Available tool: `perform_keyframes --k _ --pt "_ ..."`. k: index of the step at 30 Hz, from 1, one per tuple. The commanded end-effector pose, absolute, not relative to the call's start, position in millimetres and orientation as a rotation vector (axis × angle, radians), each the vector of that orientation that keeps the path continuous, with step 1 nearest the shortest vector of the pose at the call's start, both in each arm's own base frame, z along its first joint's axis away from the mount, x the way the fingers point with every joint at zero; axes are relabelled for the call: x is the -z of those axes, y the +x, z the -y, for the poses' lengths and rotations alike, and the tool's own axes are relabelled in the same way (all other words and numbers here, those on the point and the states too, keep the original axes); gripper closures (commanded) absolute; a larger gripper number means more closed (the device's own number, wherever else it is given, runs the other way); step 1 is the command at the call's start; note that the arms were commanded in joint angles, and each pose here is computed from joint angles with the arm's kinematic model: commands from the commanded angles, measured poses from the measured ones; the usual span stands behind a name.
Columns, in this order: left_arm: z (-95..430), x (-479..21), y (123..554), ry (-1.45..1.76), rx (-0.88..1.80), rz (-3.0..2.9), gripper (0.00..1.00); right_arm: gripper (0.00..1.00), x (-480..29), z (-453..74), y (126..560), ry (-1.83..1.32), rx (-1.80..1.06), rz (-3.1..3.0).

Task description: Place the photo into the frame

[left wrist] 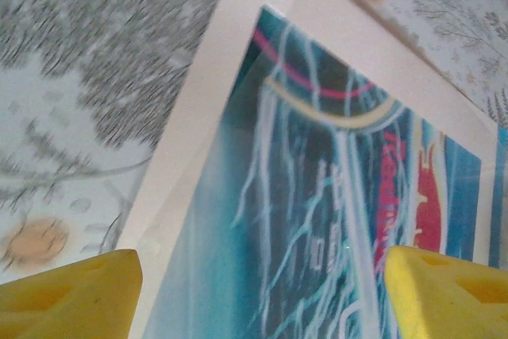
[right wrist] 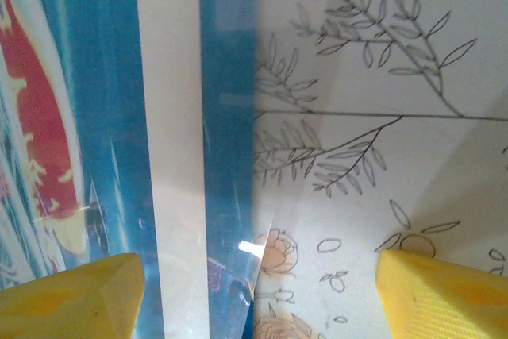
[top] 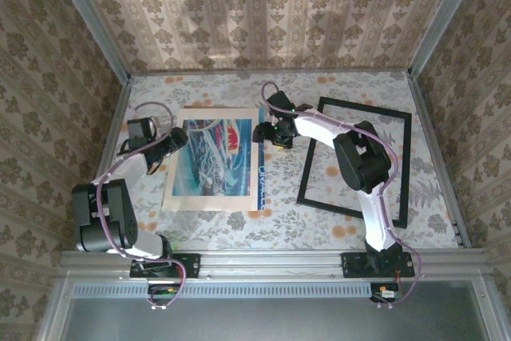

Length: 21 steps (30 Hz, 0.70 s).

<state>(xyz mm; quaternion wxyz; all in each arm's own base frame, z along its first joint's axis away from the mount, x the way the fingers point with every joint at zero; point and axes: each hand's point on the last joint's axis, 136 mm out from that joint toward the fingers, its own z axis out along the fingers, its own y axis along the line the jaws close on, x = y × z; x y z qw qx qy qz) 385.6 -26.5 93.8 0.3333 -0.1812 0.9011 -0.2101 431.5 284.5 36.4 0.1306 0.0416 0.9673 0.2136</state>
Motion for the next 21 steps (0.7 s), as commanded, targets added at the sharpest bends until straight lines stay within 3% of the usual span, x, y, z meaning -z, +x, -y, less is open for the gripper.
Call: perform_keyframes --k 1,10,21 --pt "22 -92 404 -0.375 0.445 -2.402 0.18 0.24 -56 -298 441 0.213 -0.763 -2.732" --pt "46 -61 438 -0.317 0.613 -2.521 0.19 0.29 -43 -304 456 0.437 -0.864 -2.675" --pt "49 -30 429 -0.349 0.638 -2.594 0.19 0.39 -53 -325 470 0.431 -1.059 -2.592"
